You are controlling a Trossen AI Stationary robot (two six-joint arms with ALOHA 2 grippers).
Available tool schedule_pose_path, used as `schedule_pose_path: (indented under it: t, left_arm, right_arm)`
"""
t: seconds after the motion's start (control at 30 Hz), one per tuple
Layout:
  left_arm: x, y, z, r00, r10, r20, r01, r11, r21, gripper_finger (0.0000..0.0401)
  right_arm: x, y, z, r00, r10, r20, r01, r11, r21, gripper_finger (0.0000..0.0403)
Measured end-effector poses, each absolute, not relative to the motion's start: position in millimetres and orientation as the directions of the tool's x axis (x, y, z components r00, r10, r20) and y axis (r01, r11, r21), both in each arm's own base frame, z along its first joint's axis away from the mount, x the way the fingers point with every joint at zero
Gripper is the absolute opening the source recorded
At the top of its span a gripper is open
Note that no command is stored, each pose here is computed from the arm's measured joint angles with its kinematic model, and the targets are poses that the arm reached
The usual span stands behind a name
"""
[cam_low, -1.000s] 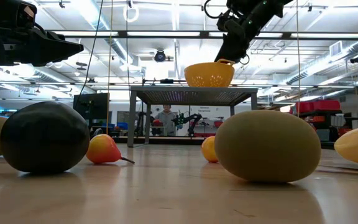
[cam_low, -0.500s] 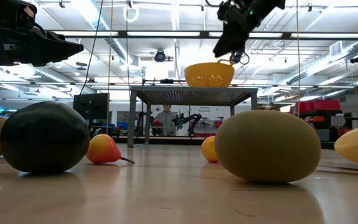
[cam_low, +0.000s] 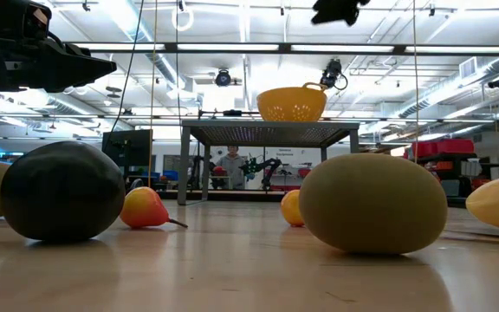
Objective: Pick & Place Fruit
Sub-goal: Put the peach into the yellow strainer bowl on the shelf
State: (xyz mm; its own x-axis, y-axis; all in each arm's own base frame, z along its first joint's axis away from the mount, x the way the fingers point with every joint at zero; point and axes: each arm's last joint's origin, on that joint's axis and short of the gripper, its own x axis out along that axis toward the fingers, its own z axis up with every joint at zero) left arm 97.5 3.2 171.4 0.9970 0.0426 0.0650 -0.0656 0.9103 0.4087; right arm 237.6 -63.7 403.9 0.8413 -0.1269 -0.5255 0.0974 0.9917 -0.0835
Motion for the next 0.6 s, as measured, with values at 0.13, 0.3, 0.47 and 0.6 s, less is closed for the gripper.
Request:
schedule_pose_path:
  t: [0.13,0.3,0.47,0.6]
  left_arm:
    - [97,3,171,0.997,0.043,0.065,-0.066,0.91,0.409,0.0064]
    - [97,3,171,0.997,0.043,0.065,-0.066,0.91,0.409,0.0064]
    - [97,3,171,0.997,0.043,0.065,-0.066,0.91,0.409,0.0064]
    - [97,3,171,0.997,0.043,0.066,-0.066,0.91,0.409,0.0064]
  right_arm:
    - [228,-46,408,0.842,-0.079,-0.534,0.046,0.996,-0.075,0.0202]
    - [220,-32,408,0.815,-0.134,-0.564,0.096,0.991,-0.097,0.0213]
    - [222,-21,407,0.811,-0.122,-0.573,0.095,0.992,-0.077,0.0245]
    - [228,-15,403,0.799,-0.097,-0.594,0.09,0.995,-0.041,0.0274]
